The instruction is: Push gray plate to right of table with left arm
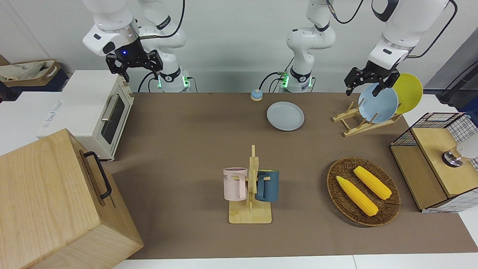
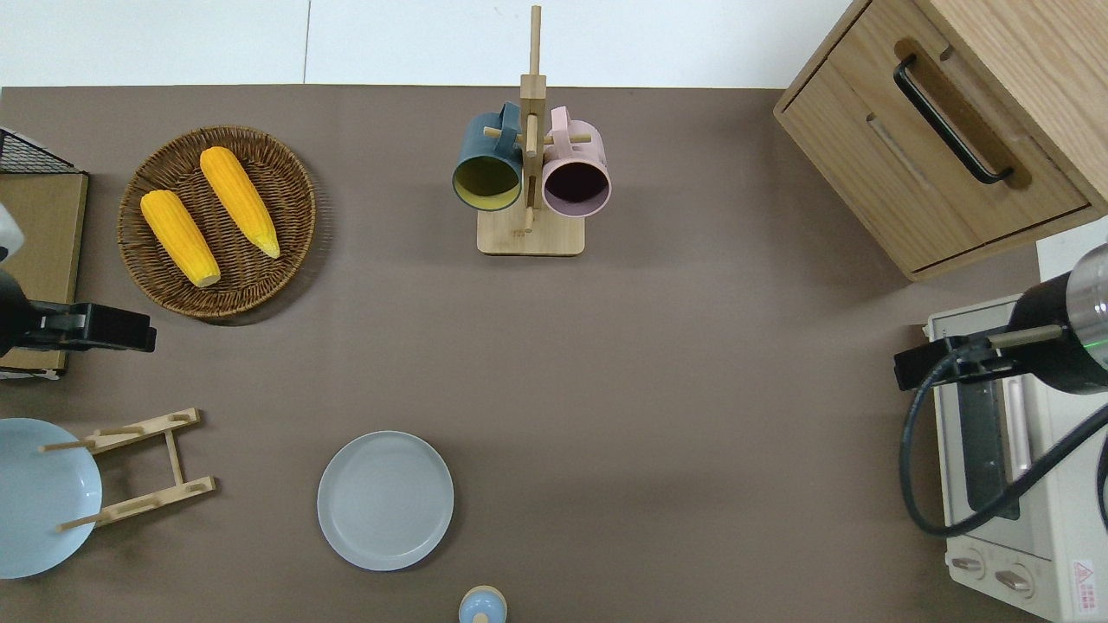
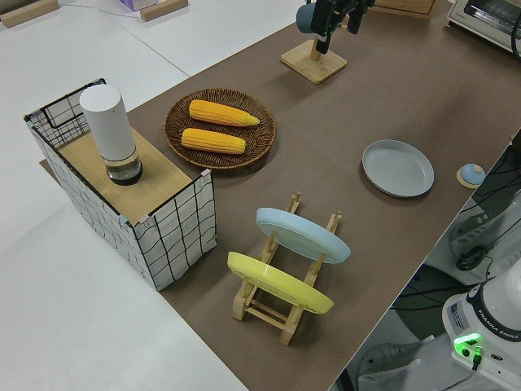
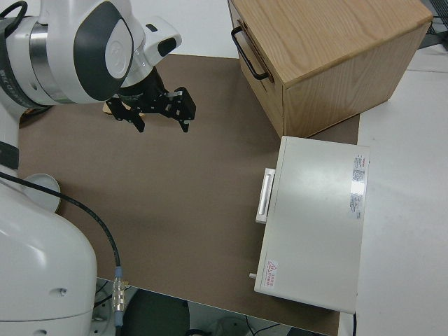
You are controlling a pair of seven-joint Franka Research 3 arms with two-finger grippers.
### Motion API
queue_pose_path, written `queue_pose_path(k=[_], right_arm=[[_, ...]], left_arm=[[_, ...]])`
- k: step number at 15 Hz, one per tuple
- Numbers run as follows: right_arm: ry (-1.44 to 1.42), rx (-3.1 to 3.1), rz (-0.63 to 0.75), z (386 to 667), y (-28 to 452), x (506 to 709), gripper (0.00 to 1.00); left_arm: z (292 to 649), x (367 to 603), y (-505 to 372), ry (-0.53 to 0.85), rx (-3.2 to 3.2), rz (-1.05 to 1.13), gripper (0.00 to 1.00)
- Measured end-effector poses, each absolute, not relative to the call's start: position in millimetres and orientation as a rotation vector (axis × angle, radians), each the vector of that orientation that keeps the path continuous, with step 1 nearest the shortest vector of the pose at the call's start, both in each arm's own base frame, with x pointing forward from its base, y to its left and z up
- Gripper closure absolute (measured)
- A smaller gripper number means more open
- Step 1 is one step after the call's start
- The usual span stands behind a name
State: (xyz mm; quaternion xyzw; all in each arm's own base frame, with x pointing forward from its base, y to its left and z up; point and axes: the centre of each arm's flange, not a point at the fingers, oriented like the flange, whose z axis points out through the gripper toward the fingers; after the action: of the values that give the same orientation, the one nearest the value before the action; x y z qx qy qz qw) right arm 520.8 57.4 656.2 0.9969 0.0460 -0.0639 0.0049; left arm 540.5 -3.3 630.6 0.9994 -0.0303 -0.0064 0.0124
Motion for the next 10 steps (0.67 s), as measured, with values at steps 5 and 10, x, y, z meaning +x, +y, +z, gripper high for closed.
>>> queue_pose_path(k=[5, 10], right_arm=[[0.144, 3.122, -0.2, 656.2, 57.4, 520.8, 0.01], [0.144, 3.122, -0.2, 656.2, 57.4, 520.8, 0.01]], left_arm=[[629.9, 540.5, -3.0, -0.091, 3.115, -0.025, 0.0], [629.0, 539.6, -3.0, -0.089, 3.115, -0.04, 0.0]])
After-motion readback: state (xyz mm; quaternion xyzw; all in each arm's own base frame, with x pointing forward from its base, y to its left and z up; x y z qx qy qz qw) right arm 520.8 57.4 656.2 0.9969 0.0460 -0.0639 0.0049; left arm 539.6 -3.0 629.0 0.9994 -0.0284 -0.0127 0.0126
